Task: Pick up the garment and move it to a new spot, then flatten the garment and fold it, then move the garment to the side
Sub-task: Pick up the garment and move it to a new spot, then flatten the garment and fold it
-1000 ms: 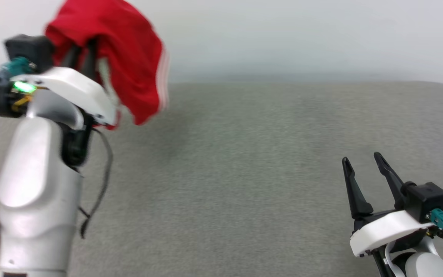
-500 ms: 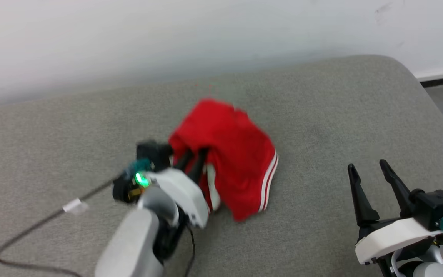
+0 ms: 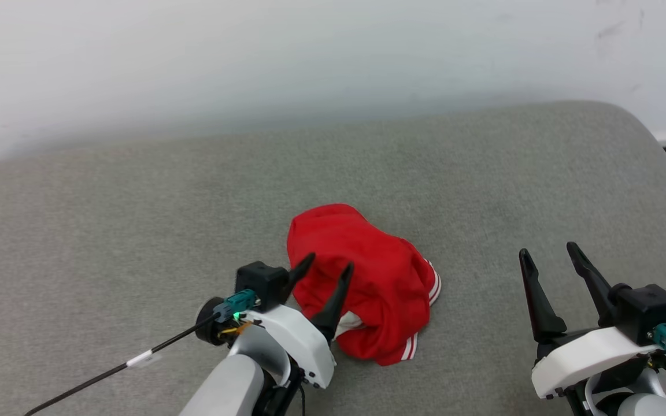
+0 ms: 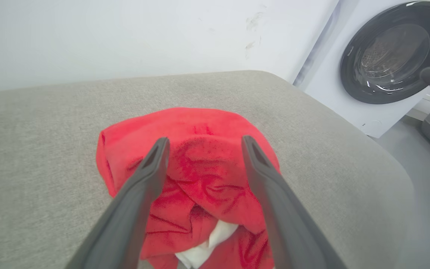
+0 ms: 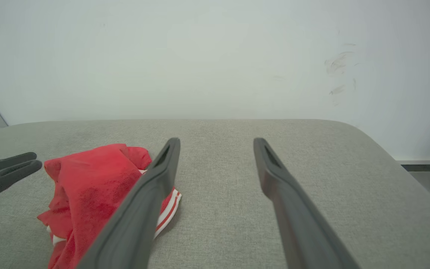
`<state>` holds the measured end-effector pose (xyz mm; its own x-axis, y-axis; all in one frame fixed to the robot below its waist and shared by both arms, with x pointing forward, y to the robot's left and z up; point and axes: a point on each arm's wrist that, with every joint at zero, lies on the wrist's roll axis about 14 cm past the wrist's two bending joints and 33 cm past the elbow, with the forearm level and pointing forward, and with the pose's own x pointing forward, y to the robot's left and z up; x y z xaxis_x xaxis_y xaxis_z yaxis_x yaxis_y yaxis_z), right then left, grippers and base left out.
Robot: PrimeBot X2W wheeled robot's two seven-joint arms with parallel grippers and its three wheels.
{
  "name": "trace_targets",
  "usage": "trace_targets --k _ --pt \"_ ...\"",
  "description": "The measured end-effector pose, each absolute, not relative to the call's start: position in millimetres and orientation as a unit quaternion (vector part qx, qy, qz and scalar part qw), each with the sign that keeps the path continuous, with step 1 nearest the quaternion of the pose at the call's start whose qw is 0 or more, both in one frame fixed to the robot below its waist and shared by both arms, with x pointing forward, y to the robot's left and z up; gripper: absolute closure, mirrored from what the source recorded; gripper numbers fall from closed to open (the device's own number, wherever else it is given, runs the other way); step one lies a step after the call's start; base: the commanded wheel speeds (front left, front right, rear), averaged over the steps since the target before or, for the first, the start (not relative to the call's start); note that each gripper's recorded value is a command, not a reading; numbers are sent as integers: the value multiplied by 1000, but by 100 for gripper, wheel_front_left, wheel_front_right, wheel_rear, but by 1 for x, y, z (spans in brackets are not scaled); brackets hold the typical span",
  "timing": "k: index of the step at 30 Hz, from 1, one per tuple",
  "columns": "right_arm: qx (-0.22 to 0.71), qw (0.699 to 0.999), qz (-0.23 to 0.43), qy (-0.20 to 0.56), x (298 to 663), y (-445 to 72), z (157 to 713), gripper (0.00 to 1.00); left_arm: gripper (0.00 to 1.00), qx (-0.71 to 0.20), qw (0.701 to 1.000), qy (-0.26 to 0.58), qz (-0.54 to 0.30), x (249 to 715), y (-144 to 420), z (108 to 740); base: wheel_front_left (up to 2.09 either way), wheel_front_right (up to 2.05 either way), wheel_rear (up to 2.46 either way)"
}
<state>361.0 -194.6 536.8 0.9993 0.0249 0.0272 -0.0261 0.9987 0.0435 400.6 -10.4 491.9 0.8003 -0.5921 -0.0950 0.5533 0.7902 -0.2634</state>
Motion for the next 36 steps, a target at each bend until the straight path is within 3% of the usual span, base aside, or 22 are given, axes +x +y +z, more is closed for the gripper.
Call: trace_targets --k 6,11,14,18,30,36 --pt "19 999 25 -26 359 -187 548 0 0 -85 964 -36 -251 408 26 548 0 0 0" --pt "16 999 30 -31 358 -184 551 0 0 -65 976 -85 -189 408 65 567 0 0 0" --pt "16 999 34 -28 354 -181 550 0 0 -41 990 -81 -109 395 119 554 0 0 0" --pt "16 999 37 -22 350 -179 546 0 0 -33 994 -71 -82 386 135 545 0 0 0" --pt "22 999 39 -12 349 -178 540 0 0 -34 994 -68 -75 379 138 544 0 0 0" --pt "34 999 17 32 361 -193 522 0 0 -42 995 -66 -69 380 139 542 0 0 0"
